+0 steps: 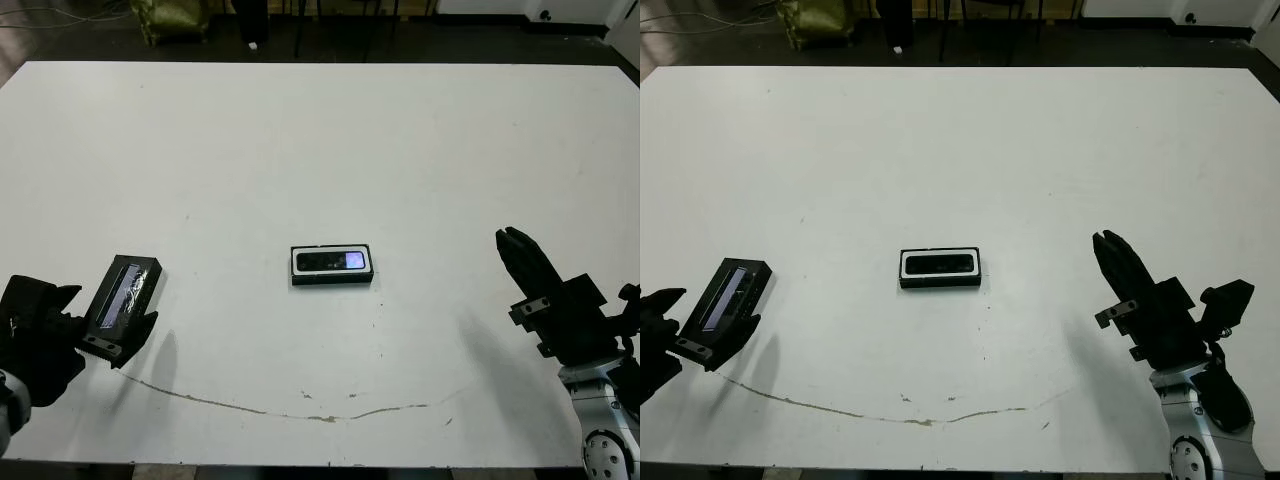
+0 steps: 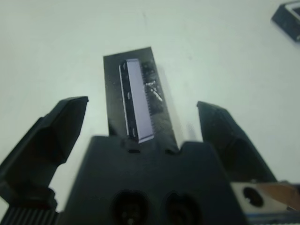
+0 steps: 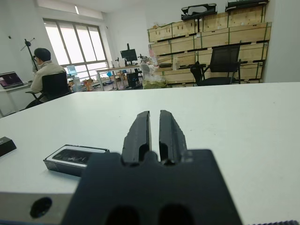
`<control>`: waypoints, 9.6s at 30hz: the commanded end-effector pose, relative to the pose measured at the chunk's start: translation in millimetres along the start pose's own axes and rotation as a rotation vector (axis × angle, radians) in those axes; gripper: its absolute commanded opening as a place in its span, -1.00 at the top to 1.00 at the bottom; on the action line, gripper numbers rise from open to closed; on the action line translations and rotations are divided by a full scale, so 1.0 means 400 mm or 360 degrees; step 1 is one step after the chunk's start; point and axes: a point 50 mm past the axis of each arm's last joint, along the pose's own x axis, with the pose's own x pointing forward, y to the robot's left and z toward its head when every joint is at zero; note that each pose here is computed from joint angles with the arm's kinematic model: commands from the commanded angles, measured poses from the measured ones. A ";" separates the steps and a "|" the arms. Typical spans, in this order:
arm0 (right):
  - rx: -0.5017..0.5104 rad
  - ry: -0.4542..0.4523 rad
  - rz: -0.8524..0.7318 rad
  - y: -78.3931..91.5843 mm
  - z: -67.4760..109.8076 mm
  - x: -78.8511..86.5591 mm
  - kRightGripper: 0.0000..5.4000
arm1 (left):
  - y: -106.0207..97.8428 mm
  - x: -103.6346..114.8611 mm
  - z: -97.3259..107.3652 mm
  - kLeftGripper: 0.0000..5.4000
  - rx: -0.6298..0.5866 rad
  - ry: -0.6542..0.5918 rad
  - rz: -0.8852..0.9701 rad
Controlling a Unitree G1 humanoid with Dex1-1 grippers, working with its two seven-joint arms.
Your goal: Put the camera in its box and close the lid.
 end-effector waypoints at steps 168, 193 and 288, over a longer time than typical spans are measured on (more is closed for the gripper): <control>-0.0092 0.0191 -0.0070 0.065 0.031 -0.017 1.00 | -0.145 0.355 0.250 0.14 0.0833 -0.0433 -0.1382; -0.0070 0.0213 -0.0063 0.066 0.028 -0.015 1.00 | -0.119 0.373 0.239 0.14 0.0958 -0.0193 -0.1551; -0.0163 0.0286 -0.0047 0.036 0.052 -0.016 1.00 | -0.199 0.448 0.233 0.14 0.0936 -0.0193 -0.1535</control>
